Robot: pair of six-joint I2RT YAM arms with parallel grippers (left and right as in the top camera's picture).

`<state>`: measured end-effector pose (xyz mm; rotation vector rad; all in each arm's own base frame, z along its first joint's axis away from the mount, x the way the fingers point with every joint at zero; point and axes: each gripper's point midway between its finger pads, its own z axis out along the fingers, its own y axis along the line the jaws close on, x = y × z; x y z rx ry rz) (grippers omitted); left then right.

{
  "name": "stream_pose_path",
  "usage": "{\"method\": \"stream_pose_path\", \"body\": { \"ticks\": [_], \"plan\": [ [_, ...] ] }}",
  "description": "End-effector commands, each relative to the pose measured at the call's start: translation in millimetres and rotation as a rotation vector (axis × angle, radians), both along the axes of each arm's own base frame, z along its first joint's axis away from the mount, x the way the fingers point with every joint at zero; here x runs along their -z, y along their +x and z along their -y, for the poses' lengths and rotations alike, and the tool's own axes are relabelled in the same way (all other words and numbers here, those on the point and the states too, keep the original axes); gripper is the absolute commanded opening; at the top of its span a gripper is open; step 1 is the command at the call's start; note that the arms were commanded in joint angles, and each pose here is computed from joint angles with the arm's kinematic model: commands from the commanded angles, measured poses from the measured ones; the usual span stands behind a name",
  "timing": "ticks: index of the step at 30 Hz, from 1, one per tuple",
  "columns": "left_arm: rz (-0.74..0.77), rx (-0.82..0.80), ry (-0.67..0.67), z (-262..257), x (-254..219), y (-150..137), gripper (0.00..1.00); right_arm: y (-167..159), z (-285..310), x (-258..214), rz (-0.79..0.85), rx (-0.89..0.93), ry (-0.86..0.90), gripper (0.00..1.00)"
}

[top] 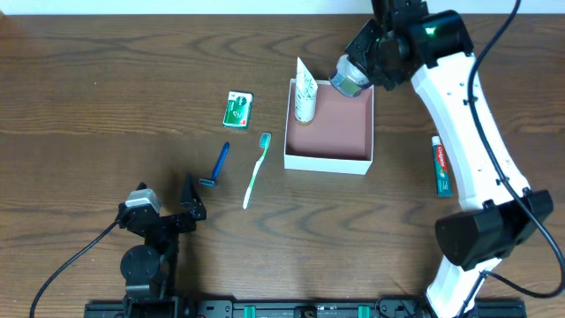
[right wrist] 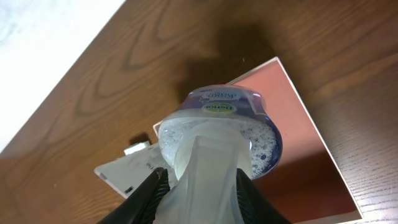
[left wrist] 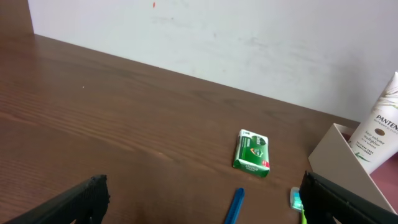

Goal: Pack container
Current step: 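Lift the soap bottle and carry it over the box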

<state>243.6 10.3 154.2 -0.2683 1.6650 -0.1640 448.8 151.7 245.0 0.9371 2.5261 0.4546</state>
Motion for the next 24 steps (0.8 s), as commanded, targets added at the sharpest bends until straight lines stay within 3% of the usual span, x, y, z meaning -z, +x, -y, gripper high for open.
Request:
{"method": "stream_pose_path", "body": {
  "ticks": [1,24],
  "plan": [
    [-0.041,0.000,0.004,-0.4,17.2,0.1,0.98,-1.1,-10.2,-9.7,0.025,0.018,0.019,0.22],
    [-0.041,0.000,0.004,-0.4,17.2,0.1,0.98,-4.3,-31.4,24.0,-0.068,0.101,0.028,0.24]
  ]
}}
